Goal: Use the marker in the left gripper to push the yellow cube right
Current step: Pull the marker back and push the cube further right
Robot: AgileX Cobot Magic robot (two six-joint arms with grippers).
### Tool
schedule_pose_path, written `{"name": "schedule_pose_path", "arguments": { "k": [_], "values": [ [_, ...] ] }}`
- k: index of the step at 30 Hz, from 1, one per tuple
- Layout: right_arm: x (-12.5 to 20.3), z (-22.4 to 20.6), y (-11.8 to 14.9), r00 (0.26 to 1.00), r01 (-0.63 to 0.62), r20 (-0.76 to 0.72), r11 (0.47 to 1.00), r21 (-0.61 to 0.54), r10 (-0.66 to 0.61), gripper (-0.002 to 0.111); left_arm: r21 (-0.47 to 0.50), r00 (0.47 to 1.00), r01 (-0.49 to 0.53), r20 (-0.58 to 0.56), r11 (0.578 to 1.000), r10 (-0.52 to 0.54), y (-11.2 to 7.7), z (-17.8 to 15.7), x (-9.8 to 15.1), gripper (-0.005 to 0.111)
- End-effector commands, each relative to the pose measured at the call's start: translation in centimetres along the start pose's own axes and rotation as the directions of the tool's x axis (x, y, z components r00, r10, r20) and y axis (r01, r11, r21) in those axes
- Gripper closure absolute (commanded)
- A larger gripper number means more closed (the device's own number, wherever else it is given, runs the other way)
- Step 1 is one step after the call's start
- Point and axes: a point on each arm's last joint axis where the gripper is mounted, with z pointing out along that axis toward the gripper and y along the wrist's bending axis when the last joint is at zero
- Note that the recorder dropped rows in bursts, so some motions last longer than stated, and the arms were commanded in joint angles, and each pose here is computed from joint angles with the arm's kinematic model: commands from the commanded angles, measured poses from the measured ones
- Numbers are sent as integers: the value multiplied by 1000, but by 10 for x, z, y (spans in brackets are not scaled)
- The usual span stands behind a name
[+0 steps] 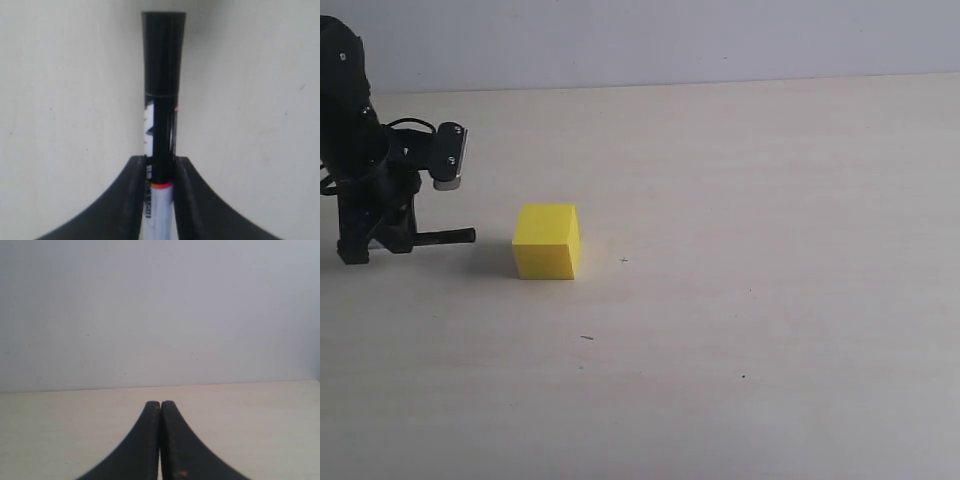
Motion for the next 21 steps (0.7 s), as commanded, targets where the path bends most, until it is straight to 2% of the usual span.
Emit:
{"name": "schedule_pose_path", "arguments": {
  "k": [1,7,13,16,18,21],
  "values": [
    [1,0,0,1000,3,5,1000,5,-3,108,2,998,-68,-10,998,68,-1,-1,-1,107],
    [1,0,0,1000,3,5,1000,5,-3,108,0,995,-97,12,995,97,6,-6,-23,107],
    [1,0,0,1000,3,5,1000,5,-3,108,11,974,-225,13,974,225,1,4,-67,107],
    [1,0,0,1000,3,5,1000,5,-3,108,-12,965,-263,19,965,263,0,0,-83,107],
    [1,0,0,1000,3,5,1000,5,-3,108,-6,966,-260,18,966,260,1,-4,-84,107],
    [1,0,0,1000,3,5,1000,5,-3,108,42,974,-226,-4,973,227,4,-7,-71,107]
  ]
}}
